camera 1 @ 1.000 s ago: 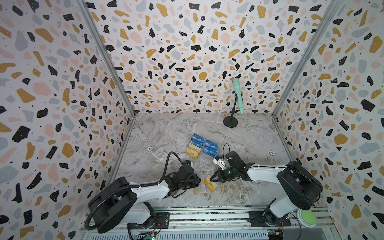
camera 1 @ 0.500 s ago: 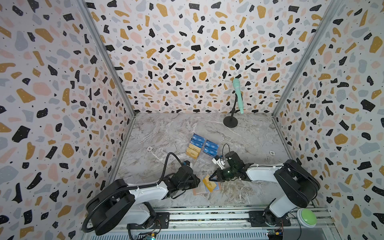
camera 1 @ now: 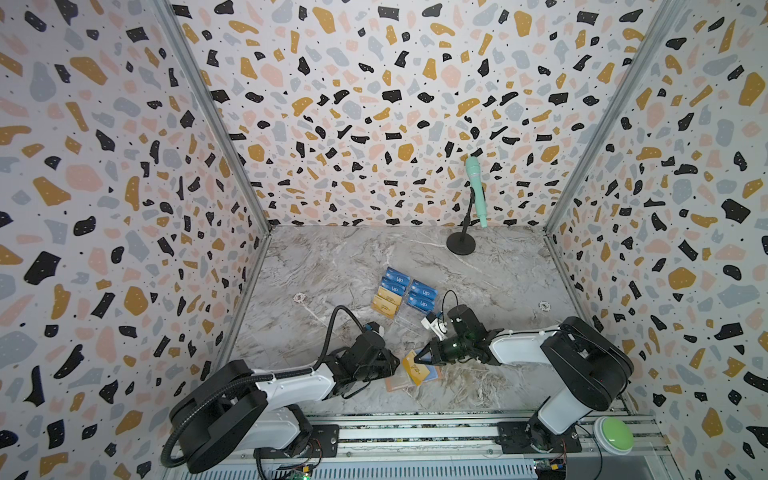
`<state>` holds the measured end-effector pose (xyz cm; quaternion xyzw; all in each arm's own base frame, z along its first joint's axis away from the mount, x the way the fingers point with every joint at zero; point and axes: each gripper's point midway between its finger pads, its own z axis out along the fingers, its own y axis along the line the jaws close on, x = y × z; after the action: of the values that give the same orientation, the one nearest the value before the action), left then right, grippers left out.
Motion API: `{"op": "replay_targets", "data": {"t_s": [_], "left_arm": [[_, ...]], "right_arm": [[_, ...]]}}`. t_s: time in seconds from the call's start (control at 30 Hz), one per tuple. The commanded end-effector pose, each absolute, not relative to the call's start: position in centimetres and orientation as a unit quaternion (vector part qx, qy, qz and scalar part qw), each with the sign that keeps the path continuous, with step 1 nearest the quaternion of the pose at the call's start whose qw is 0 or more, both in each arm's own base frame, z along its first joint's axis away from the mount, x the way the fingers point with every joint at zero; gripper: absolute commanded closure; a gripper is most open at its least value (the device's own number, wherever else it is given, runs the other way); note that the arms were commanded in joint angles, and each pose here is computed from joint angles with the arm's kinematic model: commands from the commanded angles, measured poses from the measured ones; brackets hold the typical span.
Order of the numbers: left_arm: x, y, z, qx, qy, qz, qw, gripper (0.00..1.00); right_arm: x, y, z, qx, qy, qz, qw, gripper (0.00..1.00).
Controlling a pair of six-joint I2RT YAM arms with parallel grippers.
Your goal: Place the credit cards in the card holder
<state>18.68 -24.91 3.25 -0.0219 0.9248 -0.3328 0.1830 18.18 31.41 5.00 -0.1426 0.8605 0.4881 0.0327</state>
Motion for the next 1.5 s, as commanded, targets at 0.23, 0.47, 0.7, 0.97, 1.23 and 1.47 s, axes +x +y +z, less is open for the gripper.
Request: {"op": "replay_targets", "data": {"t_s": [0.23, 0.47, 0.7, 0.97, 1.23, 1.47], "left_arm": [[18.3, -24.5, 2.9, -0.021, 0.926, -0.329, 0.183, 0.76], [18.2, -24.5, 2.9, -0.02, 0.927, -0.328, 0.182, 0.76], [18.0, -24.2, 2.7, -0.024, 0.927, -0.327, 0.181, 0.76], [17.9, -24.1, 2.6, -0.024, 0.927, -0.327, 0.181, 0.76], [17.9, -24.0, 2.7, -0.025, 0.927, -0.326, 0.182, 0.76], [17.9, -23.9, 2.7, -0.025, 0.928, -0.325, 0.182, 0.76]], "right_arm": [[18.6, 32.0, 5.0, -0.147, 0.853, 0.498, 0.047, 1.0], [18.6, 32.2, 4.4, -0.144, 0.859, 0.489, 0.053, 1.0], [18.5, 32.8, 4.0, -0.144, 0.86, 0.486, 0.06, 1.0], [18.4, 32.7, 3.5, -0.132, 0.858, 0.492, 0.066, 1.0], [18.1, 32.4, 3.3, -0.122, 0.857, 0.496, 0.067, 1.0], [18.3, 32.5, 3.4, -0.116, 0.85, 0.508, 0.075, 1.0]]}}
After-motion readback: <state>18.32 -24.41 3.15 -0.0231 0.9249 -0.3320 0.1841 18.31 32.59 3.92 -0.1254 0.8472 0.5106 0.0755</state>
